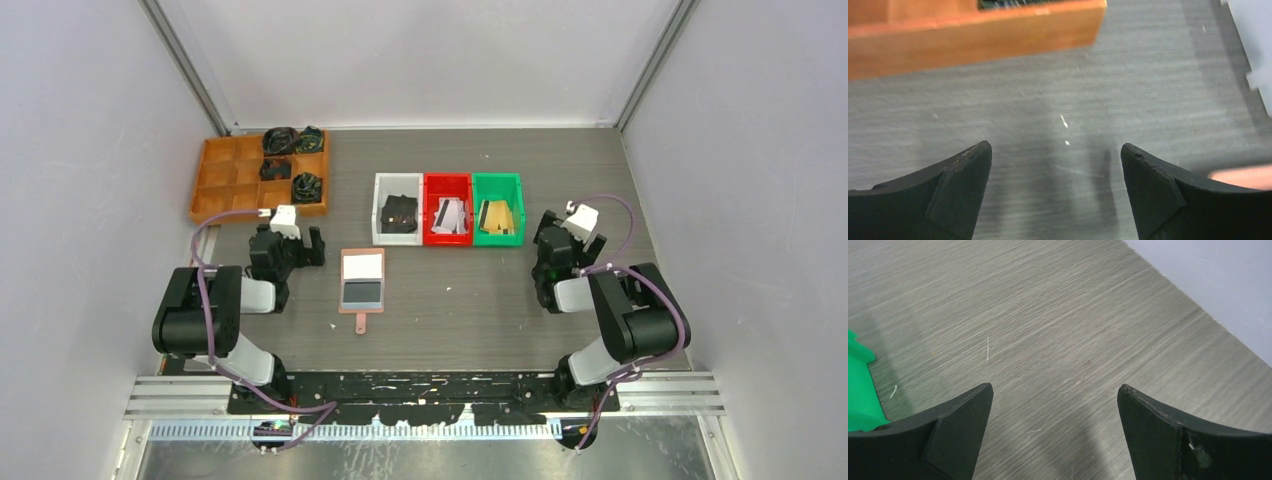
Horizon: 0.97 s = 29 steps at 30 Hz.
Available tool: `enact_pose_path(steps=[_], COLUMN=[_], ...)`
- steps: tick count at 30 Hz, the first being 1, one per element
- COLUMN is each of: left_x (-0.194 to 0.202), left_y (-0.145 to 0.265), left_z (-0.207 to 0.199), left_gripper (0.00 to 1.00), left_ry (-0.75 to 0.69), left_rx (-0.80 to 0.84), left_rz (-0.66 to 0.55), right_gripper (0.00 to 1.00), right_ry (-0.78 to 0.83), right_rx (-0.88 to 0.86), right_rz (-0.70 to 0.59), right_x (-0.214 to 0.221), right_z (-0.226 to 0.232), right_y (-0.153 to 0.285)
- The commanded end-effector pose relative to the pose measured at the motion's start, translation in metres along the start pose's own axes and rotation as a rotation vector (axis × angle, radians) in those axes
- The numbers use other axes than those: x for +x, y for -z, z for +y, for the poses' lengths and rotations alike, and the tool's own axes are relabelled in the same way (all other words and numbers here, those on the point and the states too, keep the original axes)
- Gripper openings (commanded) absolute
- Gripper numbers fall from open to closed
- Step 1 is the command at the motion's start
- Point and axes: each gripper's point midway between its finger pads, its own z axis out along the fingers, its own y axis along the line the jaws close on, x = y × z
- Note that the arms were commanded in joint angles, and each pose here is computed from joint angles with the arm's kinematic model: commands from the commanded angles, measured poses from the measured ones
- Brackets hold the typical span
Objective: Take the credit cards out of the card holder
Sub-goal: Reset both arms
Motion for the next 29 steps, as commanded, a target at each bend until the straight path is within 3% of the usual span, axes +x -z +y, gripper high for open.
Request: enact_pose_path(steps=[1,5,10,29], left_x=[-0.05,-0.051,-0.051,-0.051], left_y=[-0.012,-0.011,-0.011,-0.012], left_z=[0.011,0.012,0.013,0.012], left_gripper=[1.0,1.0,1.0,1.0], left_ry=[-0.017,-0.017,-0.015,-0.017], left_rx=[-0.064,-0.067,-0.074,-0.071], left_rz=[-0.133,-0.145,-0.144,-0.139], right_gripper=[0.99,1.0,1.0,1.0], right_ry=[-0.046,-0.058,-0.083,-0.079], right_rx=[-0.12,-0.221,-0.23,-0.238], right_rz=[0.018,-0.045,0.043,0.029], right_x=[-0.017,-0.008,-0.002,-0.004], right_z=[0.017,0.022,0.02,0.02], right_y=[-0.021,-0.014,-0.023,-0.023])
